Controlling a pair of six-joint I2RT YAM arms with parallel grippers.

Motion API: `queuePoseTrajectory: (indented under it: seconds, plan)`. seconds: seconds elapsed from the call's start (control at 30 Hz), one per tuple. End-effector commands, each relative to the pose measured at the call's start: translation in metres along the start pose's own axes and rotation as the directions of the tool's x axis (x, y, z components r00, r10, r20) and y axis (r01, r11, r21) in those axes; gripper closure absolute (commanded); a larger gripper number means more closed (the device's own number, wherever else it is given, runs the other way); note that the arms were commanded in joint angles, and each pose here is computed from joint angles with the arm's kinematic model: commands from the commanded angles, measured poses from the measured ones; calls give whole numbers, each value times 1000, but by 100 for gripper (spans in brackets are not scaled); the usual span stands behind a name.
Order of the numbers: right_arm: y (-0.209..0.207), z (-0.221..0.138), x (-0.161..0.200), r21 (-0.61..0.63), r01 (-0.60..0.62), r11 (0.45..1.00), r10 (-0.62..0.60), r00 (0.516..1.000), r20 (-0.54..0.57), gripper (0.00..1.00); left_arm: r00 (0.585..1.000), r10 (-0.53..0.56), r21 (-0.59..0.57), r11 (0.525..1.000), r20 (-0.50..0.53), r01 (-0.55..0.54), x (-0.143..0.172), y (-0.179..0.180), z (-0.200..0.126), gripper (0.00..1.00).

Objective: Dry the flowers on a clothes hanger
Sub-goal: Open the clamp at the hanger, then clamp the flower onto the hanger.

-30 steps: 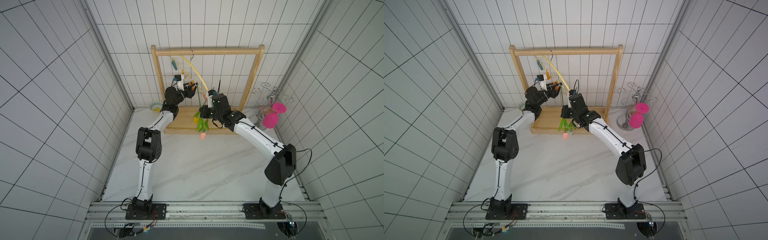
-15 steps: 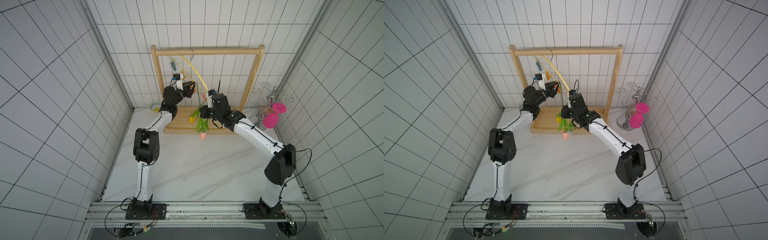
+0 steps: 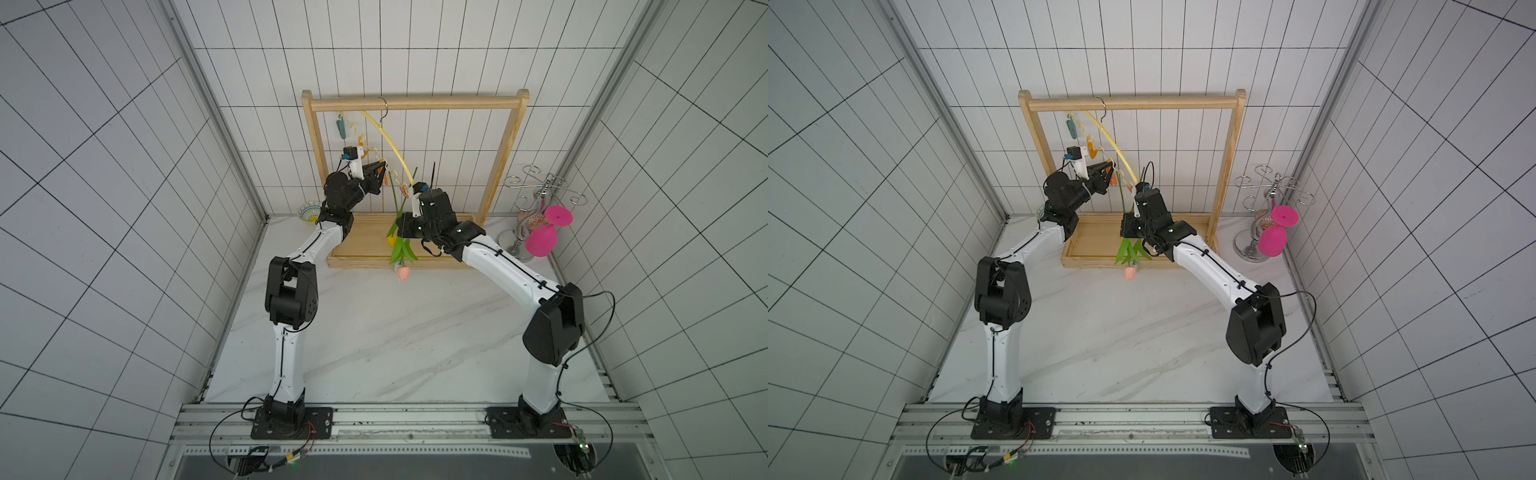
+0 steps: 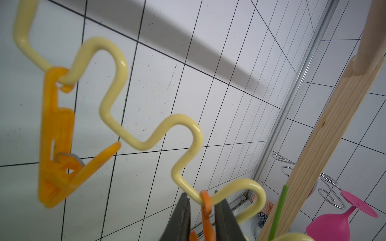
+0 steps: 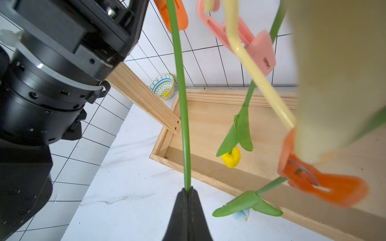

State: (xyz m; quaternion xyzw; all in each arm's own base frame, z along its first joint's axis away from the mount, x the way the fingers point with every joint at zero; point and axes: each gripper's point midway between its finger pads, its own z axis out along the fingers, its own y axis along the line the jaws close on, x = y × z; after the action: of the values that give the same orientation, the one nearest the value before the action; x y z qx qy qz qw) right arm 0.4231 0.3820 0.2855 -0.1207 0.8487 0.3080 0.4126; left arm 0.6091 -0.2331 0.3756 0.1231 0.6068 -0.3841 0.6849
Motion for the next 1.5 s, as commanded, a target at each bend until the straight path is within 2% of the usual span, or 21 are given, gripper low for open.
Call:
queuePoseTrajectory:
  seconds: [0.0, 0.2, 0.33, 0.47, 0.87, 1.0, 1.27, 1.47]
  plan:
    - [-4, 12, 4, -10, -37, 999, 37, 998, -41, 100, 1000, 14, 52, 999, 19, -15, -21, -25, -3, 78]
    - [-11, 26, 7, -31, -120, 992, 117, 990, -75, 100, 1000, 10, 58, 998, 23, -11, -22, -28, -4, 78]
    - [5, 30, 7, -136, -149, 979, 137, 986, -99, 100, 1000, 11, 68, 998, 24, -12, -21, -33, -3, 78]
    - [25, 20, 8, -261, -151, 953, 134, 987, -84, 100, 999, 28, 64, 998, 19, -29, -19, -36, -2, 78]
    - [5, 24, 47, -171, -164, 972, 141, 980, -137, 100, 999, 33, 56, 998, 16, -34, -17, -38, -2, 78]
    - [3, 23, 33, -160, -167, 973, 152, 983, -103, 100, 999, 34, 58, 998, 10, -34, -15, -40, -2, 78]
    - [-10, 17, -12, -163, -284, 945, 280, 959, -48, 100, 999, 40, 61, 997, 5, -41, -13, -42, -5, 78]
    - [14, 9, -37, -281, -267, 922, 267, 963, -39, 100, 1000, 31, 62, 998, 2, -31, -8, -42, -5, 78]
